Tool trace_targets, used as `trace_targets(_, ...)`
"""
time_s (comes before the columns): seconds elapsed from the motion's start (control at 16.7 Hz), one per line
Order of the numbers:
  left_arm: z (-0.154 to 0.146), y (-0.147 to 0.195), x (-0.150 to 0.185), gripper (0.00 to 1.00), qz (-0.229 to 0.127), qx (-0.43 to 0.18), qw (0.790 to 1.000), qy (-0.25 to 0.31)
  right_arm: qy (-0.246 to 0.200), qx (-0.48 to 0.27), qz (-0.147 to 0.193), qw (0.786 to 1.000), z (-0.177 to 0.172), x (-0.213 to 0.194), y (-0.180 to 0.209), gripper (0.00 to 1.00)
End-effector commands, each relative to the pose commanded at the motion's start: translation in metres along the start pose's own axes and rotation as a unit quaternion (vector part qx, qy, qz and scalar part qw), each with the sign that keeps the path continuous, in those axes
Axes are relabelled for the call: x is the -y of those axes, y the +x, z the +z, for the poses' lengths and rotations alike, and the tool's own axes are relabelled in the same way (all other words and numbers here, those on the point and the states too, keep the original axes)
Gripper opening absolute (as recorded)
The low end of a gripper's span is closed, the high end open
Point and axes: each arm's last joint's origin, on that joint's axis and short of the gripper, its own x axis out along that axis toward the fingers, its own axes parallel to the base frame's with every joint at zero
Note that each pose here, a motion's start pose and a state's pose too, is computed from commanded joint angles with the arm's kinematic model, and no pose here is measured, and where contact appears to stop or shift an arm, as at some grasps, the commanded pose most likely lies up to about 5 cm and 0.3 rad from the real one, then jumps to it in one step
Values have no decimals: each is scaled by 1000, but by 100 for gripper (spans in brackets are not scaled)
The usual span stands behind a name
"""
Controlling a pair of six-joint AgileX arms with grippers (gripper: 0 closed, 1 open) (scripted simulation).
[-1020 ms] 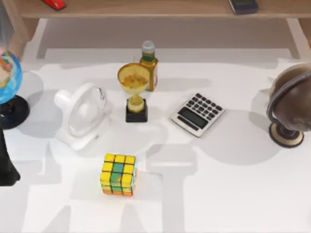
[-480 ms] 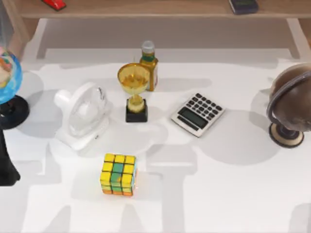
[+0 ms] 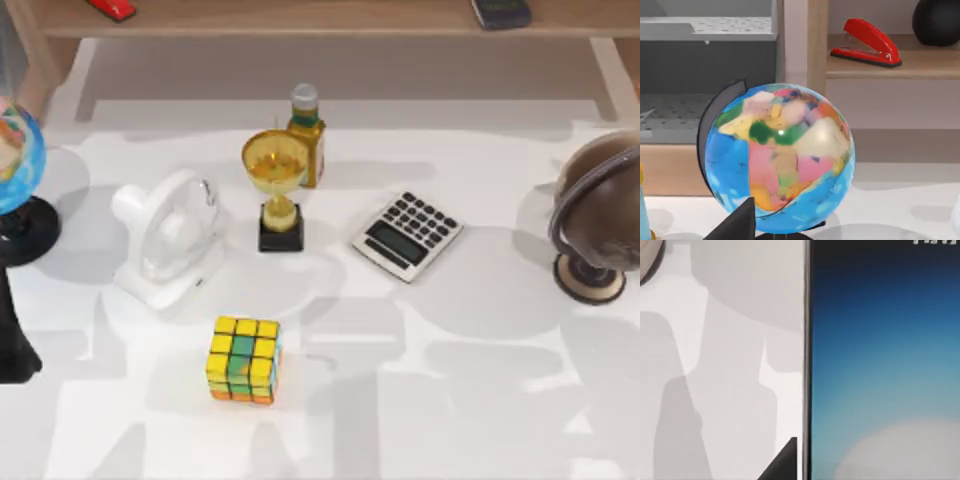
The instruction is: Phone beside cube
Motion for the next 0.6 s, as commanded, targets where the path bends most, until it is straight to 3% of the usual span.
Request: trace_targets(0.6,0,0,0,100,0,0,1000,0,-69,17,76,995,43,-135,-47,0)
